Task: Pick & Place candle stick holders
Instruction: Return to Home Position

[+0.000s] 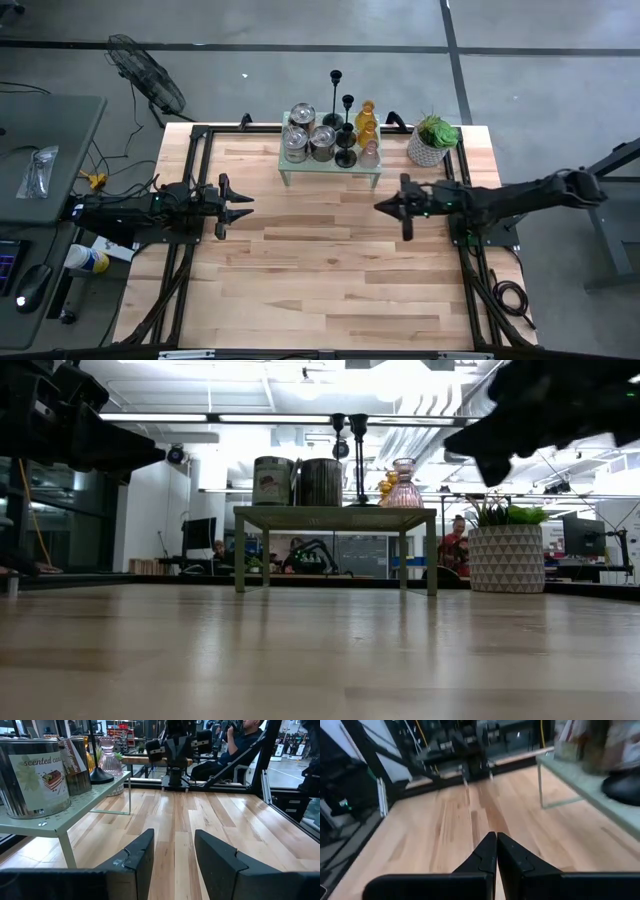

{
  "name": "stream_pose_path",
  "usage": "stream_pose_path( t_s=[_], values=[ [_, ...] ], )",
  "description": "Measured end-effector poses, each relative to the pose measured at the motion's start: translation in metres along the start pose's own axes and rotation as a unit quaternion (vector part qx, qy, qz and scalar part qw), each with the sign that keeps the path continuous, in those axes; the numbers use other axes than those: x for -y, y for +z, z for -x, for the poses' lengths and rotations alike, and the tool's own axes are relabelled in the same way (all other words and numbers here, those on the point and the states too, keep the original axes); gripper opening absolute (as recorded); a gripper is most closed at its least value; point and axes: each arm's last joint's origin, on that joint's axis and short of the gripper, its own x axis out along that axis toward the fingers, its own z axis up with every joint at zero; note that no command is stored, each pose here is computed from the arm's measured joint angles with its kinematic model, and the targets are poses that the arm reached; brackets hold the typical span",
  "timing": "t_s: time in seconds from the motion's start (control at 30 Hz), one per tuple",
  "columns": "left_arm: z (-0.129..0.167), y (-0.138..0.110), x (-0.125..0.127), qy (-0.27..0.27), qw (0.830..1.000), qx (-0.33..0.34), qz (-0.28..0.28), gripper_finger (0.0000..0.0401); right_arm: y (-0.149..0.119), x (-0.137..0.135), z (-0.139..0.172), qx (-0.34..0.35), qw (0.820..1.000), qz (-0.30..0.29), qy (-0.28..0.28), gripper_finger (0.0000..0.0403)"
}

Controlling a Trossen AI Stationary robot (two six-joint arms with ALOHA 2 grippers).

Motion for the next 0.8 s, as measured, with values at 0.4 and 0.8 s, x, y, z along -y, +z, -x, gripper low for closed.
stream_pose_path(
  t_s=[0.4, 0.8],
  values=[
    [0.000, 0.000, 0.000, 0.000, 1.000, 0.000, 0.000, 0.0138, -0.025, -0.002, 0.051, 0.037, 0.998, 0.021, 0.039, 0.0004],
    [0.000, 0.000, 0.000, 0.000, 1.000, 0.000, 0.000, 0.0138, -0.040, 0.003, 0.070, 0.055, 0.995, 0.050, 0.072, 0.0004]
  ],
)
